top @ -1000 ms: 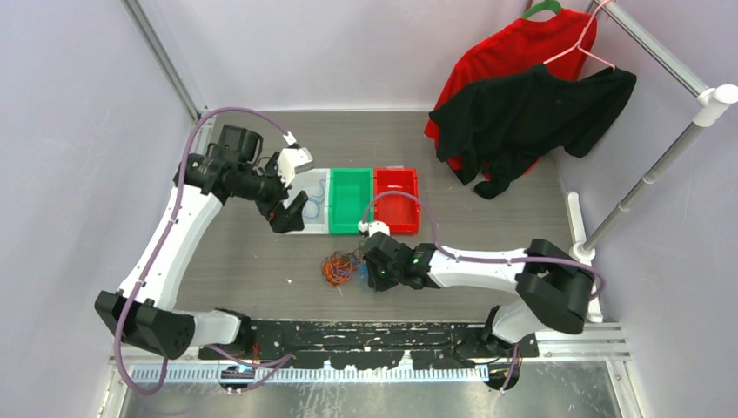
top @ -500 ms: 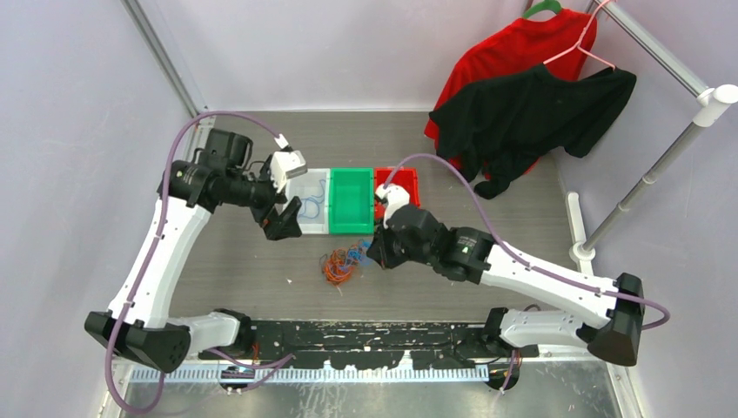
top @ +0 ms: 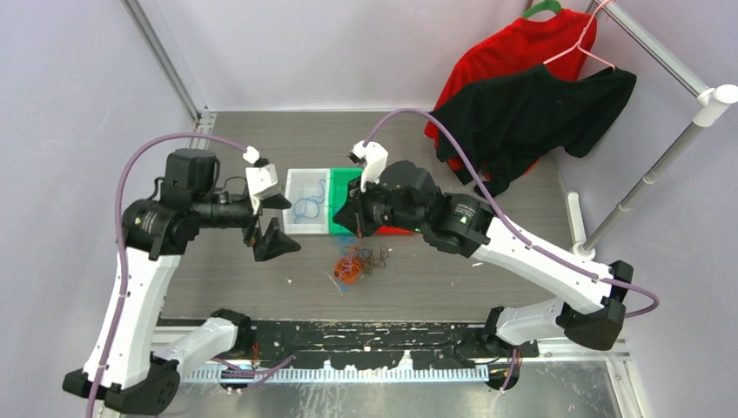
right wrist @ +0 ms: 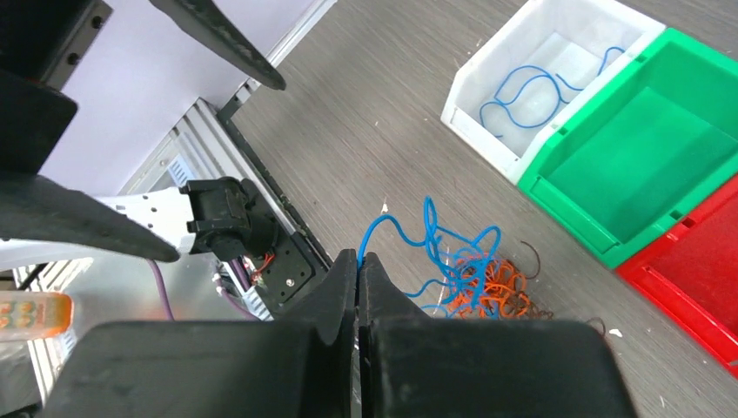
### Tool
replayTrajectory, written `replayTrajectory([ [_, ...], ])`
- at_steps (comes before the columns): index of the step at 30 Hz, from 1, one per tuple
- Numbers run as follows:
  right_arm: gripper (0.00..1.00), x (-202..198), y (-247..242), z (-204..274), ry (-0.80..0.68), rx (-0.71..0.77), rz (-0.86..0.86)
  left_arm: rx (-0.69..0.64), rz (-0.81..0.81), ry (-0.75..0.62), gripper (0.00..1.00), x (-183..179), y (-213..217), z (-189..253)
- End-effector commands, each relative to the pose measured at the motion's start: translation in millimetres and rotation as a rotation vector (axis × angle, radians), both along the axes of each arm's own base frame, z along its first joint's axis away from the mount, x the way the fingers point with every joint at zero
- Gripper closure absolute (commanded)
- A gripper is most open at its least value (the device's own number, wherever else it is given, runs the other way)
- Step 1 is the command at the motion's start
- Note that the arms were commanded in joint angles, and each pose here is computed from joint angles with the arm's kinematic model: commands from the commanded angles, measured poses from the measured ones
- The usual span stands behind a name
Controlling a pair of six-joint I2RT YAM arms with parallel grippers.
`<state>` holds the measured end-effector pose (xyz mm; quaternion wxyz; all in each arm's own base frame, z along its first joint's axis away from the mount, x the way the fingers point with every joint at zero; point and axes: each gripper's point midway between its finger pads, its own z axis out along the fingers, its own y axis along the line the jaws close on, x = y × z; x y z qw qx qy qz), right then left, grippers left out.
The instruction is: Untangle the cables
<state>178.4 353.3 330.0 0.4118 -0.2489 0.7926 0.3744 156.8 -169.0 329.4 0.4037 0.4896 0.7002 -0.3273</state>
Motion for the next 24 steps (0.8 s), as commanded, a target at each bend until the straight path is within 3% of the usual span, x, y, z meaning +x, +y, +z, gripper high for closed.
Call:
replayTrajectory([
  [1,0.99,-3.8,16.5,39.7,-0.032,0.128,0.066,-0.116,-0.061,-0.079,0.03,-7.1,-12.9,22.7],
  [7,0.99,-20.4,29.0,61.4,-0.007,0.222,0.171,-0.116,-0.052,-0.140,0.23,1.0,-15.2,10.0],
  [15,0.99,-38.3,35.8,80.3,0.042,0.309,0.278,-0.144,-0.073,-0.138,0.32,8.4,-28.2,6.3],
  [20,0.99,-42.2,33.6,85.3,0.041,0.322,0.291,-0.178,-0.051,-0.124,0.55,13.9,-35.9,3.4],
  [24,0.99,-46.1,32.4,84.8,0.050,0.327,0.308,-0.171,-0.040,-0.122,0.61,17.3,-36.9,-2.4],
])
